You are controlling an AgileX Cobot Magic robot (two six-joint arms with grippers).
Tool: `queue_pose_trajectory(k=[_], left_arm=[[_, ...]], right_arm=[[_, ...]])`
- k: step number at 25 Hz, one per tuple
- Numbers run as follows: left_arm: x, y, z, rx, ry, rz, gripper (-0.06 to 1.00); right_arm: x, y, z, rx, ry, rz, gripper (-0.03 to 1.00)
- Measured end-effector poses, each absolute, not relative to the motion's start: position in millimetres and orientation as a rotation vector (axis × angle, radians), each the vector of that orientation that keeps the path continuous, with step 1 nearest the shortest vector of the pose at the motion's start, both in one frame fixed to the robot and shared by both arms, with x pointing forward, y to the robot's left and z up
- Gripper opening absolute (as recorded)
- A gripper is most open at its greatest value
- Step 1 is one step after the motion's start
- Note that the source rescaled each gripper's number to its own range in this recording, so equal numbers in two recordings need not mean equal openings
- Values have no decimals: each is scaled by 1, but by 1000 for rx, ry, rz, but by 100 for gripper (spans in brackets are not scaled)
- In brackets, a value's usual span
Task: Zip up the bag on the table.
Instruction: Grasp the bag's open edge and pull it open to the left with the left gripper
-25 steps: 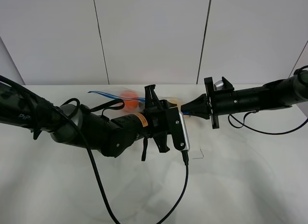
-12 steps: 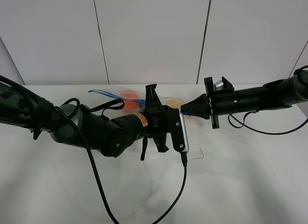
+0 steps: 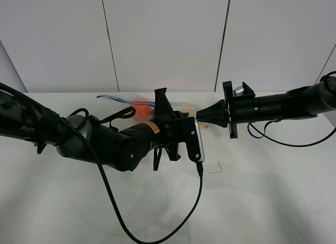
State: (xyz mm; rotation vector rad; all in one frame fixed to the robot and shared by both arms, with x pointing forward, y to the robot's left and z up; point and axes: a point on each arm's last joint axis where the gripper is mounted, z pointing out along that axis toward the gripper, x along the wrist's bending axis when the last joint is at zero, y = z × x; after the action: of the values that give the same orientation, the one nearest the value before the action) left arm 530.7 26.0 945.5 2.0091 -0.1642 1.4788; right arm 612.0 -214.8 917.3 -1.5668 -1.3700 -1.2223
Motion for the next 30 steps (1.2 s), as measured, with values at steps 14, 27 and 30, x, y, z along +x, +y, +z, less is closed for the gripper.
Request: queue_pose_trajectory(k=[14, 27, 30], left_arm=[[563, 70, 948, 2079, -102, 1614, 0], [573, 143, 941, 2196, 61, 1685, 0], [581, 161, 940, 2215, 110, 1713, 0]], right_arm=[[614, -215, 918, -1579, -1361, -1235, 0], [612, -215, 917, -1566, -1384, -1213, 0], [612, -215, 917, -1565, -1386, -1210, 0]])
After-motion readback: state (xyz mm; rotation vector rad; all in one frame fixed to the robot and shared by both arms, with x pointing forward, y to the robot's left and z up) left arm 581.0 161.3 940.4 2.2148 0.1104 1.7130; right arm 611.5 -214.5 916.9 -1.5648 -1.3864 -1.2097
